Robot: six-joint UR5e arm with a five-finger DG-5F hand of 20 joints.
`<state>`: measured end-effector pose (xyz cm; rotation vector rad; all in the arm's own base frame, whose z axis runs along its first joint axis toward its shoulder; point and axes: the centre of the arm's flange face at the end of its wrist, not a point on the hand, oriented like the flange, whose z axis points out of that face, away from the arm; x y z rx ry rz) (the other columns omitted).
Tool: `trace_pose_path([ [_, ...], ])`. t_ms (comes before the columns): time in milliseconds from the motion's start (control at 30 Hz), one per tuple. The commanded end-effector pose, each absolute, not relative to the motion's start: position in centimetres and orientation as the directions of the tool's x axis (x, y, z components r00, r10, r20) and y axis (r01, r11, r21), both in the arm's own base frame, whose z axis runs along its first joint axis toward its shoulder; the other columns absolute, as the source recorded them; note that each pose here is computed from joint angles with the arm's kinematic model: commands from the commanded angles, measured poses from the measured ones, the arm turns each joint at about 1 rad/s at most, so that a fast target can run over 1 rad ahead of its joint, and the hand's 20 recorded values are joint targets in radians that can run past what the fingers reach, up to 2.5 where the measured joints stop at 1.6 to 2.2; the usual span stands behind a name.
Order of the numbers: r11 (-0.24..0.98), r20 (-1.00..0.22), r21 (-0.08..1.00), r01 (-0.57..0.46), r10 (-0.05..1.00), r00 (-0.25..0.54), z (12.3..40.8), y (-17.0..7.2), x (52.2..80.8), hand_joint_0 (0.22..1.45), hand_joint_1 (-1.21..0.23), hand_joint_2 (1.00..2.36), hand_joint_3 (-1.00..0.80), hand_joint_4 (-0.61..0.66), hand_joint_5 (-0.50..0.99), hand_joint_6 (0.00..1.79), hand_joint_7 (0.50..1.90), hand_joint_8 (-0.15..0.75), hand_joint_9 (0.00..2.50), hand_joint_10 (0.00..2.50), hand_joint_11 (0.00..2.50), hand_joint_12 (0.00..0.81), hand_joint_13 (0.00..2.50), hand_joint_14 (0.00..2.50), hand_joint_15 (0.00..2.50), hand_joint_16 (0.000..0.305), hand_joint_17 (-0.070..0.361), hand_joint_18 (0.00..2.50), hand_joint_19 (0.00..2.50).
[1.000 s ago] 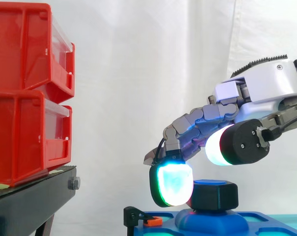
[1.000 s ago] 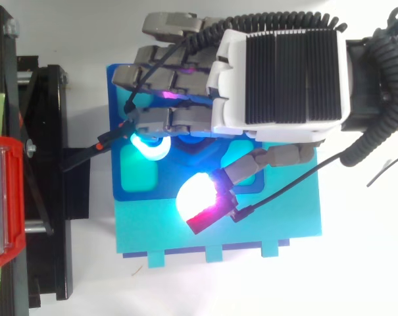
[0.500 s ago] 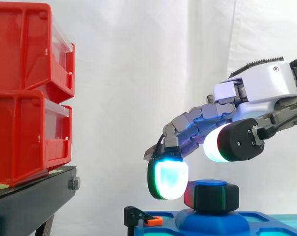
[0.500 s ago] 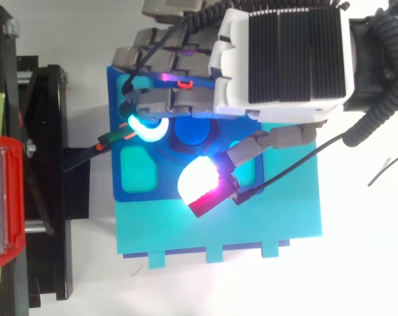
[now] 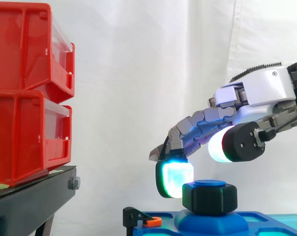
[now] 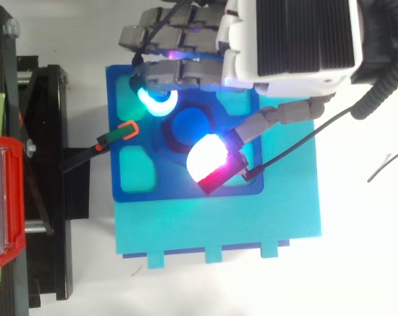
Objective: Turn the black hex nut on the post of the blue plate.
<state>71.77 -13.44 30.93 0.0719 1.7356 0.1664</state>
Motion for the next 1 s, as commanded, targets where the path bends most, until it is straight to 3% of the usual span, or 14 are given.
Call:
trace_pose_path([
  [0,0.987,-0.975,0.153,-0.051,0.142,-0.171,31.0,-14.0,71.6,0.48,-0.27,1.0,-0.5,0.19,-0.21,0.57,1.14,0.239,0.28,0.0,0.0,0.368,0.34,0.0,0.11,0.058,0.13,0.18,0.19],
  [433,0.986,-0.978,0.156,-0.058,0.146,-0.15,31.1,-14.9,71.6,0.48,-0.27,1.0,-0.5,0.19,-0.21,0.56,1.14,0.239,0.29,0.0,0.0,0.368,0.35,0.0,0.11,0.058,0.13,0.19,0.19],
  [700,0.986,-0.985,0.15,-0.074,0.143,-0.096,31.6,-13.6,72.6,0.48,-0.28,1.0,-0.5,0.19,-0.2,0.5,1.21,0.239,0.29,0.0,0.0,0.369,0.34,0.0,0.11,0.058,0.13,0.19,0.19],
  [967,0.987,-0.986,0.148,-0.058,0.142,-0.087,30.0,-11.8,73.7,0.47,-0.26,1.0,-0.5,0.19,-0.2,0.5,1.13,0.242,0.28,0.0,0.0,0.374,0.31,0.0,0.11,0.059,0.133,0.15,0.19],
])
